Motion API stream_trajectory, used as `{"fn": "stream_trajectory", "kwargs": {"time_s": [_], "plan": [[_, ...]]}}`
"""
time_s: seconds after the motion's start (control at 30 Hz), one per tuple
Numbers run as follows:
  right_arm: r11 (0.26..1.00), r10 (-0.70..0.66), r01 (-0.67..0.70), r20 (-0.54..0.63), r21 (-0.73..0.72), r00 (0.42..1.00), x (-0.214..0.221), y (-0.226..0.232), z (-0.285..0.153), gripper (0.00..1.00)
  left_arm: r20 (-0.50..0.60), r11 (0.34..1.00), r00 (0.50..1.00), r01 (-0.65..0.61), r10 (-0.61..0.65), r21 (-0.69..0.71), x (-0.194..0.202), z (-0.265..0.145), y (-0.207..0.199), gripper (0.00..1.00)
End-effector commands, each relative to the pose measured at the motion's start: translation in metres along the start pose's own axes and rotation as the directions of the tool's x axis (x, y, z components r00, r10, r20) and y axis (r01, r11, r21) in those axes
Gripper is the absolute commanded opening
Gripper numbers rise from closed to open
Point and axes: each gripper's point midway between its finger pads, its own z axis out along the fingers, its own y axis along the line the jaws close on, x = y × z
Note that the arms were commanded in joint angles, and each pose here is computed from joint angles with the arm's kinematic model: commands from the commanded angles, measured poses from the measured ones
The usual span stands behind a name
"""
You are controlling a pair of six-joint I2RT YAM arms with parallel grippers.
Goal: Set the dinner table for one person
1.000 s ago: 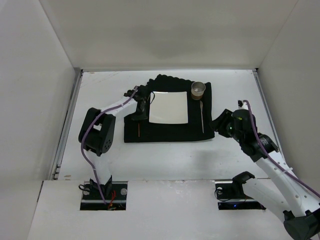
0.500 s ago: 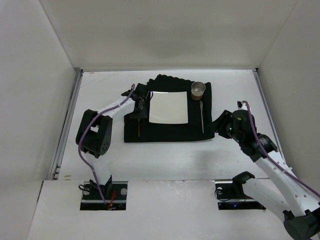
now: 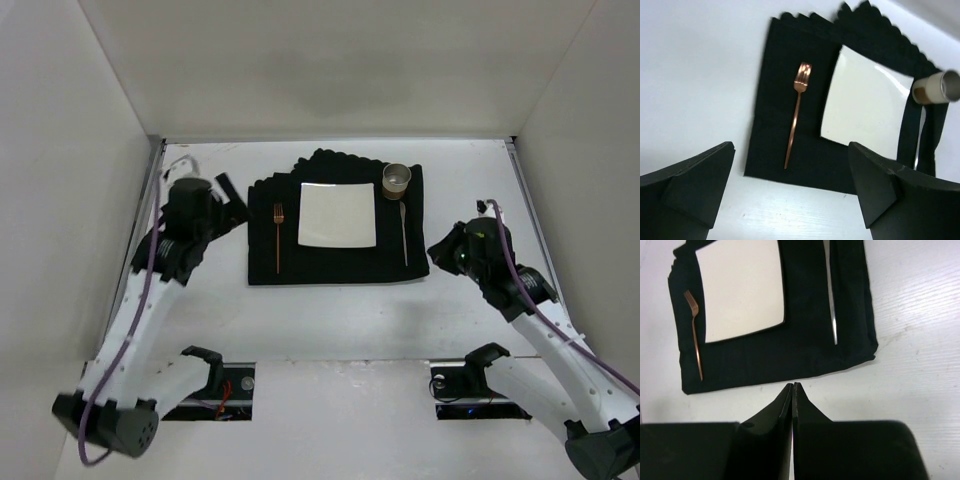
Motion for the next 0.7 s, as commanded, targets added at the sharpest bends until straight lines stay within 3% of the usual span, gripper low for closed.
{"fn": "stream_trajectory", "kwargs": {"time_s": [0.0, 0.07, 0.2, 0.27, 0.53, 0.57, 0.63, 0.67], "plan": [[1.0, -0.017, 0.017, 0.12, 0.004, 0.993, -0.041, 0.005, -0.017, 0.06, -0.071, 0.984, 0.992, 0.093, -0.105, -0.149, 0.042, -0.022, 0.059, 1.0], [0.999, -0.02, 0.015, 0.12, 0.039, 0.993, -0.046, -0.001, -0.019, 0.12, -0.076, 0.963, 0.98, 0.164, -0.184, -0.215, 0.064, -0.036, 0.091, 1.0], [0.998, -0.006, -0.001, 0.124, 0.056, 0.992, -0.048, -0.006, -0.019, 0.4, -0.11, 0.904, 0.951, 0.234, -0.29, -0.358, 0.11, -0.047, 0.137, 1.0], [0.997, -0.004, -0.005, 0.123, 0.076, 0.992, -0.048, -0.01, -0.017, 0.49, -0.128, 0.871, 0.936, 0.246, -0.327, -0.425, 0.126, -0.051, 0.153, 1.0], [0.987, -0.013, -0.012, 0.155, 0.159, 0.988, -0.052, -0.027, -0.017, 0.64, -0.106, 0.901, 0.949, 0.242, -0.297, -0.359, 0.111, -0.042, 0.137, 1.0], [0.985, -0.015, -0.013, 0.161, 0.172, 0.987, -0.053, -0.029, -0.018, 0.69, -0.109, 0.906, 0.95, 0.239, -0.292, -0.348, 0.111, -0.04, 0.135, 1.0], [0.977, -0.02, -0.018, 0.175, 0.211, 0.984, -0.055, -0.039, -0.019, 1.0, -0.133, 0.916, 0.951, 0.222, -0.279, -0.335, 0.114, -0.037, 0.129, 1.0], [0.973, -0.021, -0.02, 0.176, 0.231, 0.984, -0.055, -0.044, -0.019, 1.0, -0.135, 0.92, 0.953, 0.214, -0.27, -0.327, 0.114, -0.035, 0.126, 1.0]]}}
